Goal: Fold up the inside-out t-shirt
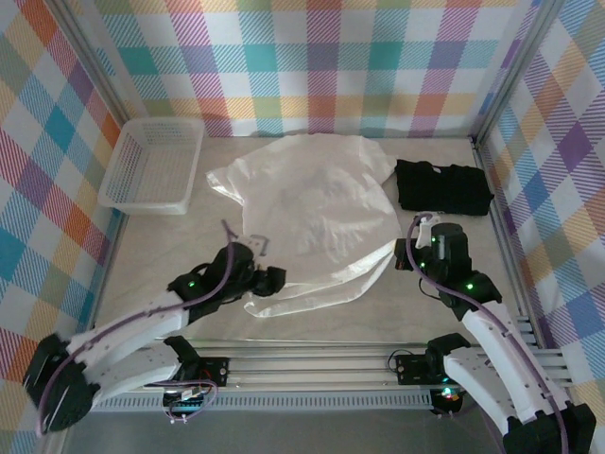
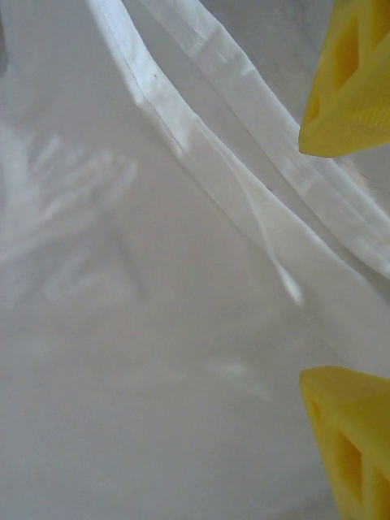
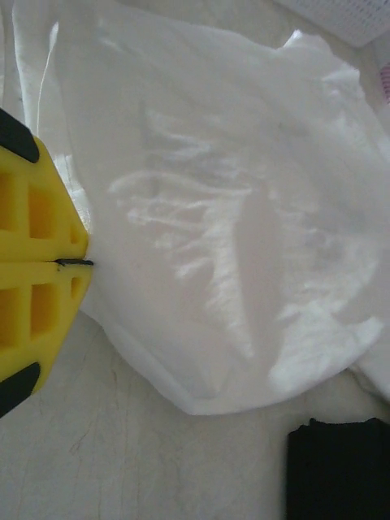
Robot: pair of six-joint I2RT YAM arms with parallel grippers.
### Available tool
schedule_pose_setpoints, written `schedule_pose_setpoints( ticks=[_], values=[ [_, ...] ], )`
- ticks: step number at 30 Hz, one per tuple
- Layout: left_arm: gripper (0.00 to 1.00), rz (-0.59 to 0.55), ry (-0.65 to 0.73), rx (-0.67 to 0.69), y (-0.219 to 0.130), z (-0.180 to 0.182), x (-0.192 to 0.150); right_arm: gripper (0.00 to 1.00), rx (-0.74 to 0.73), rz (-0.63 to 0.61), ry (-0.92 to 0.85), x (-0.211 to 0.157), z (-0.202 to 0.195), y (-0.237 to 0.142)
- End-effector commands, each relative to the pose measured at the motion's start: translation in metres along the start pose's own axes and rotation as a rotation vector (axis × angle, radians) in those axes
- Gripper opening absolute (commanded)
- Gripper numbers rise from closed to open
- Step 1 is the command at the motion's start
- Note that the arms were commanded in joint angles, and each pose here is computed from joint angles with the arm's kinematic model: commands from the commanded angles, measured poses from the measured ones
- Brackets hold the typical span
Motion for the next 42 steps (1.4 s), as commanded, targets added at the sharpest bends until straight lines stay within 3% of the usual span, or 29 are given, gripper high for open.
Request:
schedule_pose_setpoints(
  ticks=[1,4,8,17,22,25,28,32,34,36,37,38,40,42],
  values=[
    [0.70,-0.022,0.254,-0.154,0.032,-0.045,0.029,0.00,0.057,-0.060,-0.027,0.020,0.013,-0.019],
    [0.71,0.051,0.364,-0.236,0.067,-0.073,0.031,0.00,0.063,-0.072,-0.034,0.023,0.016,-0.025],
    [0.76,0.128,0.403,-0.304,0.107,-0.088,0.030,0.00,0.061,-0.085,-0.042,0.026,0.017,-0.033],
    [0.71,0.214,0.427,-0.377,0.140,-0.095,0.017,0.00,0.051,-0.102,-0.065,0.032,0.019,-0.042],
    [0.45,0.225,0.384,-0.361,0.146,-0.083,0.015,0.00,0.034,-0.102,-0.080,0.033,0.017,-0.040],
    [0.19,0.191,0.354,-0.356,0.141,-0.079,0.023,0.00,0.022,-0.091,-0.076,0.030,0.015,-0.036],
    [0.08,0.153,0.330,-0.351,0.131,-0.077,0.034,0.00,-0.012,-0.073,-0.059,0.024,0.008,-0.030],
    [0.02,0.071,0.286,-0.358,0.103,-0.078,0.058,0.00,-0.149,-0.014,-0.038,0.012,-0.012,-0.014],
    [0.00,0.053,0.263,-0.342,0.089,-0.079,0.068,0.14,-0.233,-0.007,-0.023,0.012,-0.022,-0.010],
    [0.00,0.049,0.236,-0.321,0.075,-0.080,0.078,0.39,-0.259,-0.060,-0.001,0.020,-0.023,-0.013],
    [0.00,0.052,0.227,-0.329,0.069,-0.083,0.083,0.48,-0.199,-0.096,-0.006,0.025,-0.016,-0.015],
    [0.00,0.057,0.217,-0.348,0.062,-0.086,0.087,0.65,-0.075,-0.133,-0.035,0.028,0.000,-0.015],
    [0.00,0.048,0.202,-0.366,0.050,-0.092,0.096,0.72,0.162,-0.176,-0.107,0.030,0.030,-0.017],
    [0.00,0.037,0.188,-0.341,0.041,-0.091,0.104,0.70,0.325,-0.160,-0.206,0.021,0.057,-0.012]
  ],
)
Point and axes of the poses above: each hand's point on the last joint's axis, 136 mm out from that joint toward the fingers, its own y axis out along the fingers, its own z axis along the line the jaws close on, x = y × z, the point moved 6 cm from there along -y, back along the fingers, and after that the axes turned 2 degrees about y, right-handed, at the moved point
